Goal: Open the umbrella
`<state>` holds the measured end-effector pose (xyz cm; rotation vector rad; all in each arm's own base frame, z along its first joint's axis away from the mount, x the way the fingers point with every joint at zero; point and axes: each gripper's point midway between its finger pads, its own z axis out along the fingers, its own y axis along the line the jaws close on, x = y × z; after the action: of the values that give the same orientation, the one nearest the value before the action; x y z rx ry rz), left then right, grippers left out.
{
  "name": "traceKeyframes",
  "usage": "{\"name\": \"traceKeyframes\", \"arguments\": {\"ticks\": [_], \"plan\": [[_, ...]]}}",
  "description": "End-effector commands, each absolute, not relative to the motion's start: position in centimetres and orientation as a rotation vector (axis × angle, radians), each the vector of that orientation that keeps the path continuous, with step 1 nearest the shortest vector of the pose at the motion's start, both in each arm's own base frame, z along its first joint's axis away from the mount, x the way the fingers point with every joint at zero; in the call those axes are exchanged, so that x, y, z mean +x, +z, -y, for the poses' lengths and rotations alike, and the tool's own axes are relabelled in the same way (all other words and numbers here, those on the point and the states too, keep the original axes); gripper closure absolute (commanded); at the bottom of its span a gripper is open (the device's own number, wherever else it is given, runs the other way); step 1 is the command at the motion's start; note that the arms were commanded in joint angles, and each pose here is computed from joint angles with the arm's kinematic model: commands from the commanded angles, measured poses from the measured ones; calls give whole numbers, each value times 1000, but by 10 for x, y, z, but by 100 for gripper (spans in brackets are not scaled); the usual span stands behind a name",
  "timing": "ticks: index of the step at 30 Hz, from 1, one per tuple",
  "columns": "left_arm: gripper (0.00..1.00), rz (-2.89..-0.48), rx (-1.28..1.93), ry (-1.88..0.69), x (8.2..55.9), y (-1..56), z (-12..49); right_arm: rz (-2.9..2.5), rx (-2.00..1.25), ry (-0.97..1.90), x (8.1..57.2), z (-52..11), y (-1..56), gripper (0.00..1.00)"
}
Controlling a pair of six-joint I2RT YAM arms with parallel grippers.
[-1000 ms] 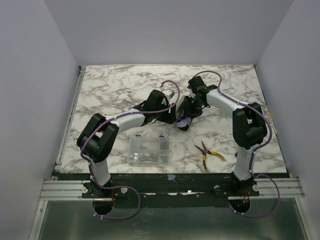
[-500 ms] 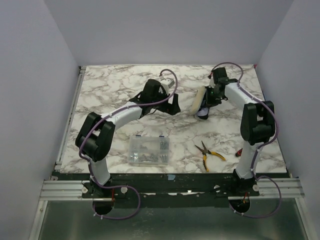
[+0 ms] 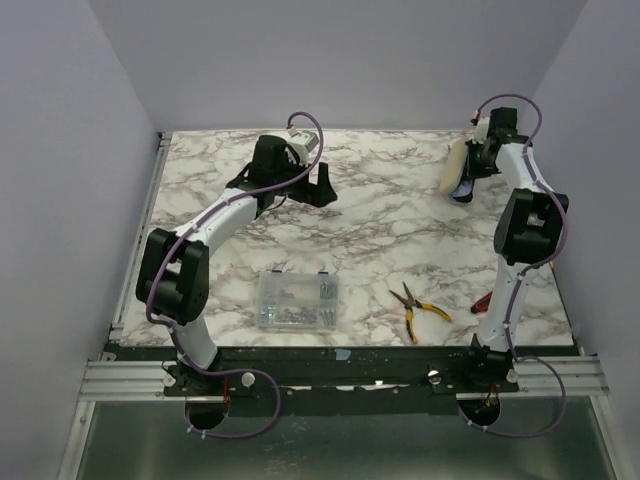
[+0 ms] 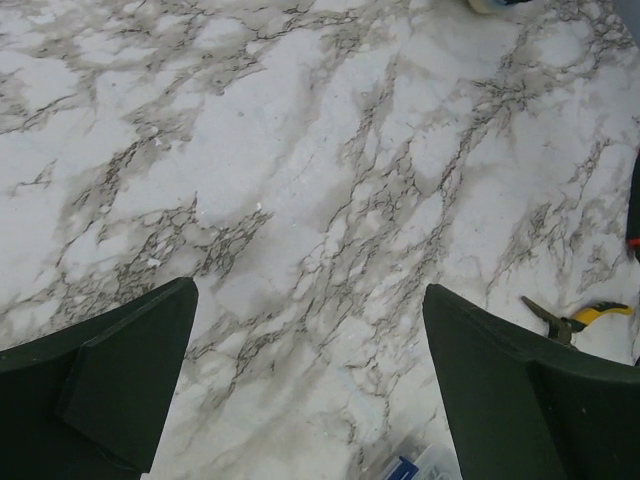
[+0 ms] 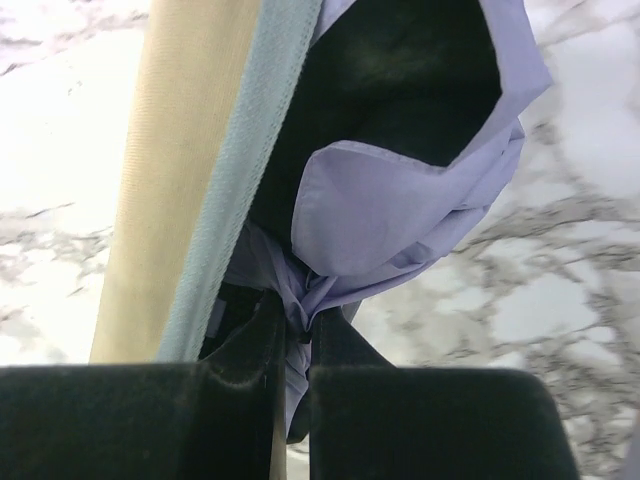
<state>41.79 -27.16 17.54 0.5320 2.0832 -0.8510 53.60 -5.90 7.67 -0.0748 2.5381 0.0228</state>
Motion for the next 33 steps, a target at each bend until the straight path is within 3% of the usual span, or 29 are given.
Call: {"name": "traceKeyframes", "arguments": {"ticks": [1, 9, 18, 23, 33], "plan": [[2, -2055, 561, -817, 413, 190, 252, -2434, -144, -25, 564, 80, 105, 99], [2, -2010, 565, -690, 430, 208, 220, -2340, -328, -64, 576, 85, 144, 99], [2, -1947, 543, -812, 422, 218, 227, -2616, -324, 199, 498, 49, 81, 99], [2, -1977, 510, -874, 421, 213, 271, -2604, -119, 231, 485, 37, 82, 99], [2, -1917, 599, -965, 420, 228, 426, -2637, 98, 424, 457, -16, 87, 99]]}}
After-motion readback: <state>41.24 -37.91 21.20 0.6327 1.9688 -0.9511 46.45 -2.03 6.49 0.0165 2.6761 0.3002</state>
